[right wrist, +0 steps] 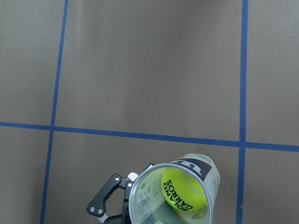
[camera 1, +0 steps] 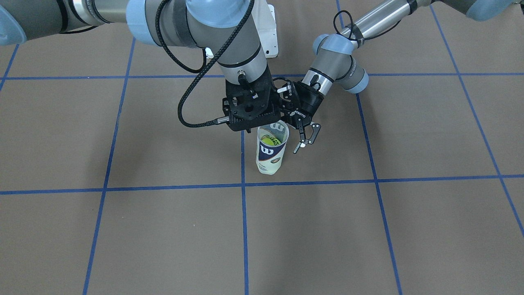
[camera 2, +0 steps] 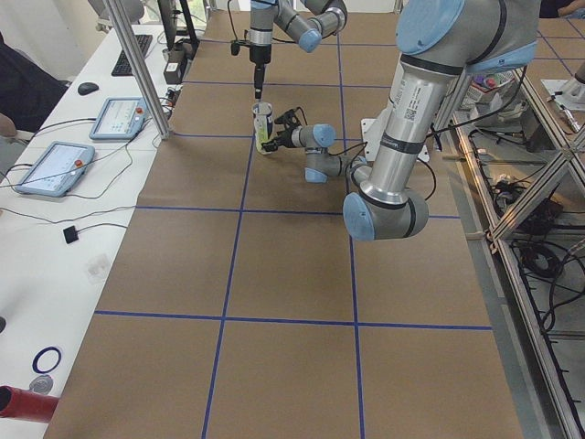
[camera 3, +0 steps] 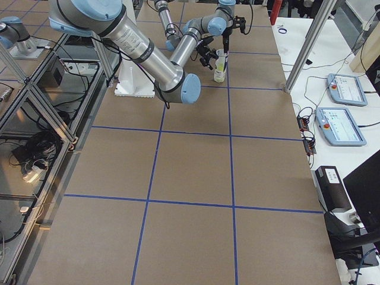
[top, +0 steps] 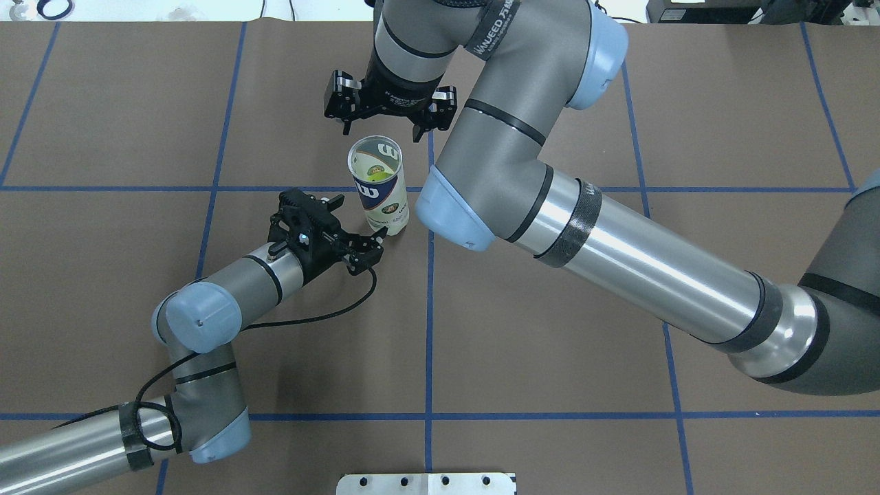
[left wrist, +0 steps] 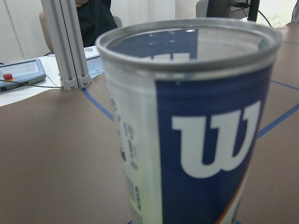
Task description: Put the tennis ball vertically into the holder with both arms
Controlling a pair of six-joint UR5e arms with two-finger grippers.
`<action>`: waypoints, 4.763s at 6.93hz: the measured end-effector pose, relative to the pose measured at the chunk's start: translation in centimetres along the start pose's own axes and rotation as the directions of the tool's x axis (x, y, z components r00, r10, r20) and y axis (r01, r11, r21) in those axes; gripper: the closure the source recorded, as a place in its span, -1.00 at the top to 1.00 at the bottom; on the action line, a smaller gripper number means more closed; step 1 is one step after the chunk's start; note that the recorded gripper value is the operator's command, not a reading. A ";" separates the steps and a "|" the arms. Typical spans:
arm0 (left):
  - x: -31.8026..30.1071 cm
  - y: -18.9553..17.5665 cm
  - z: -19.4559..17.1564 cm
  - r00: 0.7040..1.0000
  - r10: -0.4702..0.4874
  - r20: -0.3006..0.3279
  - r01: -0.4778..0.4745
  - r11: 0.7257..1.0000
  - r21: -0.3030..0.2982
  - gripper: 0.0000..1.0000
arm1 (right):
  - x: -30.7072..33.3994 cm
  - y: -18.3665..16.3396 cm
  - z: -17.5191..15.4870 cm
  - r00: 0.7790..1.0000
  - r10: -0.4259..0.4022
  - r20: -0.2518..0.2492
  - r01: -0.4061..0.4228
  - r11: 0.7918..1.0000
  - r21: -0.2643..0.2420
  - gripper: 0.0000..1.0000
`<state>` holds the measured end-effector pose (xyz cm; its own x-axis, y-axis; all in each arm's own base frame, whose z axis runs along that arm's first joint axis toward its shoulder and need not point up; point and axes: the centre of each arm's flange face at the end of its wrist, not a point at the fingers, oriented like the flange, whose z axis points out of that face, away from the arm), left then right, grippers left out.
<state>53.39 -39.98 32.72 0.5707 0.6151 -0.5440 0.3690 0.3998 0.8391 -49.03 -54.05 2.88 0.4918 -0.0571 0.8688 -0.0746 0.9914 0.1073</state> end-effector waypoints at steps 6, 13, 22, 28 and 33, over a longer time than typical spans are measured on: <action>-0.5 2.4 -15.8 0.988 0.008 -0.152 -0.033 0.986 -0.165 0.98 | 7.9 -4.4 -5.7 0.997 0.068 0.018 -0.067 0.997 -0.041 0.98; -35.9 -9.3 -18.3 0.961 -0.083 0.265 0.235 0.752 -0.616 0.98 | 43.8 -3.4 -10.2 0.969 -0.205 -0.138 0.197 0.978 -0.074 0.99; -54.5 -9.0 -24.3 0.911 -0.066 0.408 0.368 0.580 -0.727 1.00 | 72.2 -1.3 -15.1 0.959 -0.132 -0.250 0.105 0.987 -0.120 0.99; -57.1 -3.3 -26.5 0.875 -0.131 0.466 0.474 0.429 -0.769 1.00 | 75.3 1.4 -14.9 0.963 -0.089 -0.255 0.056 0.989 -0.134 0.99; -57.6 -4.7 -30.4 0.875 -0.208 0.437 0.484 0.388 -0.785 1.00 | 78.1 3.5 -15.5 0.969 -0.032 -0.245 -0.001 0.991 -0.132 0.99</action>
<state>-3.51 -56.67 60.07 0.7436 0.1580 -0.6496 -0.1562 0.9858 0.0609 2.51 -53.17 63.61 0.6913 -0.0580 0.7203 0.0404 0.9983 0.0417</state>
